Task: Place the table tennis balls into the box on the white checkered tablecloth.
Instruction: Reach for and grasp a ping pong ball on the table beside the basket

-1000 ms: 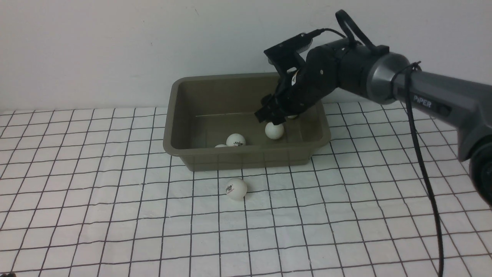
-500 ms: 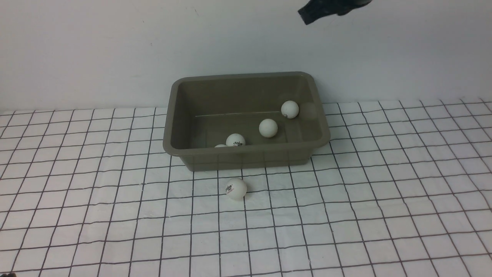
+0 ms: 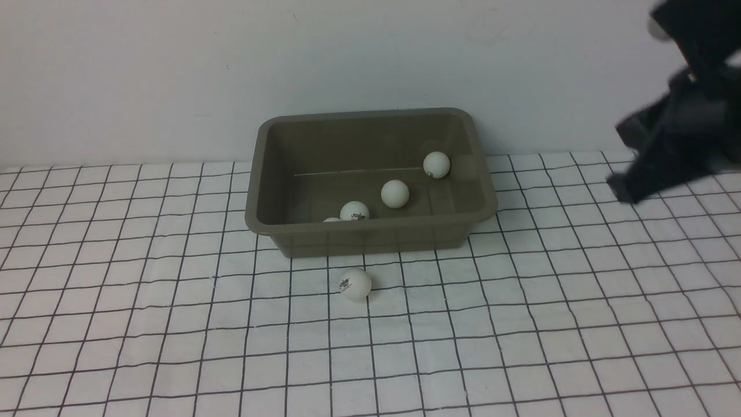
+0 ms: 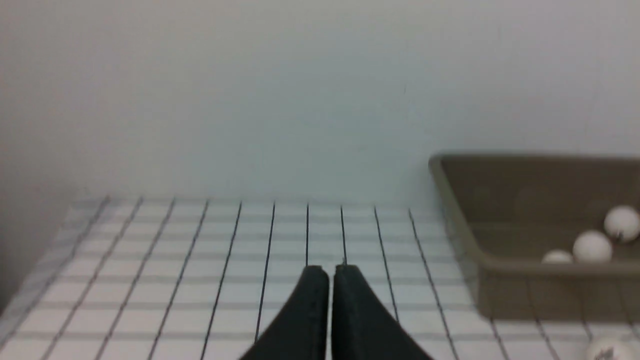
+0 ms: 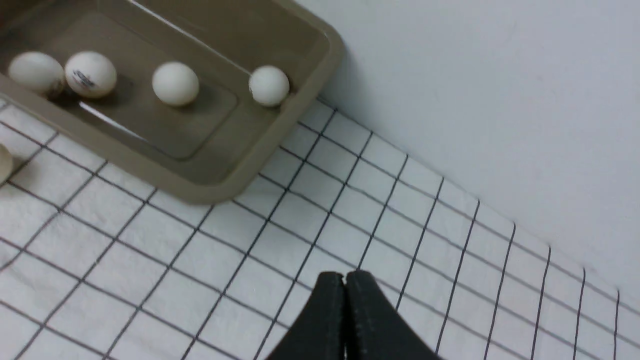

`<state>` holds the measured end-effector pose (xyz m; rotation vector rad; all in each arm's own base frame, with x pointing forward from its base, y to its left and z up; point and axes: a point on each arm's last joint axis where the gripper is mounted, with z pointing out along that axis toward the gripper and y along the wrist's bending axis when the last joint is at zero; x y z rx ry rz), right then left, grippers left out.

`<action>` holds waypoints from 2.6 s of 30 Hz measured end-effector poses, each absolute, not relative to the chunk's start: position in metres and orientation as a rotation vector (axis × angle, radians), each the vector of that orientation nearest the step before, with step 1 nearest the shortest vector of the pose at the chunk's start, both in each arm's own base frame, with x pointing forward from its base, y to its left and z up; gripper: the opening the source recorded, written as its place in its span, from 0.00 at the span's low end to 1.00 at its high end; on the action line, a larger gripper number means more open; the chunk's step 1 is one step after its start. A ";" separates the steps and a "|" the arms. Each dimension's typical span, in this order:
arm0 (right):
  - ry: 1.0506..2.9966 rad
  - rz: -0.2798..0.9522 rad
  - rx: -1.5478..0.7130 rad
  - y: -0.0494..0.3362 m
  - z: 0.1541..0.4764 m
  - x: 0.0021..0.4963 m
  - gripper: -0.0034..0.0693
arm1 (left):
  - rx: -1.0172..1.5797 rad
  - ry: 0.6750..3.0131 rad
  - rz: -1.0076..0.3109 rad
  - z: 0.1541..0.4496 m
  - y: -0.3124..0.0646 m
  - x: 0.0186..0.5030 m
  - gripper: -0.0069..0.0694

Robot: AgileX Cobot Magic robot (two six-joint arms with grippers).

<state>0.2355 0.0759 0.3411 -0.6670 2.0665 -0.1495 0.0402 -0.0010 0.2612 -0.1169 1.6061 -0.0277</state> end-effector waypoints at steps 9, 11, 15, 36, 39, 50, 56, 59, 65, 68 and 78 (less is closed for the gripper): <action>1.997 -0.107 -0.595 0.062 0.330 0.208 0.03 | -0.106 1.465 -0.020 0.306 -0.002 0.029 0.08; 2.025 -0.094 -0.583 0.062 0.328 0.206 0.03 | -0.106 1.465 -0.020 0.307 -0.002 0.029 0.08; 2.045 -0.084 -0.574 0.061 0.326 0.206 0.03 | -0.106 1.465 -0.020 0.307 -0.002 0.029 0.08; 2.005 -0.106 -0.485 0.036 0.350 0.147 0.02 | -0.156 1.473 -0.146 0.306 -0.006 0.029 0.08; 1.963 -0.126 -0.460 0.023 0.351 0.116 0.02 | -0.209 1.495 -0.313 0.305 -0.012 0.029 0.08; 1.963 -0.161 -0.378 -0.007 0.332 0.047 0.02 | 0.270 2.076 -0.622 0.318 -0.043 0.106 0.13; 1.978 -0.133 -0.366 -0.008 0.330 0.040 0.02 | 0.349 2.243 -0.715 0.309 -0.041 0.164 0.24; 1.987 -0.084 -0.361 -0.005 0.329 0.040 0.02 | 0.406 2.311 -0.750 0.292 -0.047 0.183 0.26; 1.996 -0.026 -0.347 -0.002 0.329 0.039 0.02 | 0.655 2.288 -0.775 0.275 -0.096 0.193 0.26; 2.004 0.021 -0.324 0.000 0.328 0.039 0.02 | 0.706 2.262 -0.743 0.266 -0.125 0.197 0.26; 2.014 0.096 -0.302 0.003 0.328 0.038 0.02 | 0.352 2.396 -0.527 0.191 -0.172 0.259 0.26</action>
